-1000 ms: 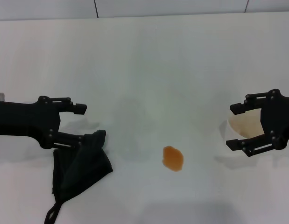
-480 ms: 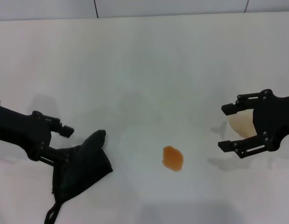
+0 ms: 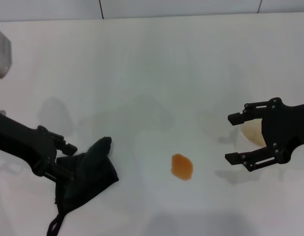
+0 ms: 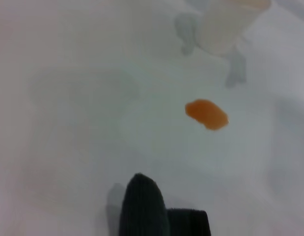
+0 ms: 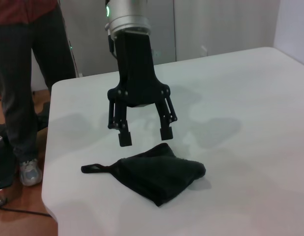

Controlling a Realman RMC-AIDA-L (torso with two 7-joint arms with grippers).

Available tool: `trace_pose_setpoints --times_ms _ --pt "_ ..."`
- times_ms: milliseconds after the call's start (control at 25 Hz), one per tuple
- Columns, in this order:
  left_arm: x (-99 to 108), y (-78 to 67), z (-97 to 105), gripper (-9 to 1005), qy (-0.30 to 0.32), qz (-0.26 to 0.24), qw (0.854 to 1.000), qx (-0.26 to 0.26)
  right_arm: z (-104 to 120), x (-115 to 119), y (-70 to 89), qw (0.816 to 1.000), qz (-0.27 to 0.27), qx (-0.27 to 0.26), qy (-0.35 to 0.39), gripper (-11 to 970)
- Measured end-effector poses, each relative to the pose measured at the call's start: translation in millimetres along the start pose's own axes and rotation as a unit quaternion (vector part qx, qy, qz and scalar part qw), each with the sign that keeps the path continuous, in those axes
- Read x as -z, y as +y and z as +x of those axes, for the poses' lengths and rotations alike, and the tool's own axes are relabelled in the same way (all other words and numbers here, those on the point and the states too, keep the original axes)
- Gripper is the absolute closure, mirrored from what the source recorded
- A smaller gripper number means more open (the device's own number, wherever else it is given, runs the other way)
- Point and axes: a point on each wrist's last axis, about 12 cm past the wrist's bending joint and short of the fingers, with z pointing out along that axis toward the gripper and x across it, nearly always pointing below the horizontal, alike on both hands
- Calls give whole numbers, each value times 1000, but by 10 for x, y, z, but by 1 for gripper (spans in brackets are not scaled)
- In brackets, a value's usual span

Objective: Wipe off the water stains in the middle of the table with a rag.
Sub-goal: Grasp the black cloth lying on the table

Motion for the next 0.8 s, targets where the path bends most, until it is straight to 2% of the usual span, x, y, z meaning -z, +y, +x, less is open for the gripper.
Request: trace_pose_setpoints --times_ms 440,800 --pt "-108 -20 82 112 27 2 1000 16 11 -35 38 1000 -9 -1 -2 120" --pt "-62 30 98 112 30 -20 999 23 16 -41 43 1000 -10 -2 -2 120"
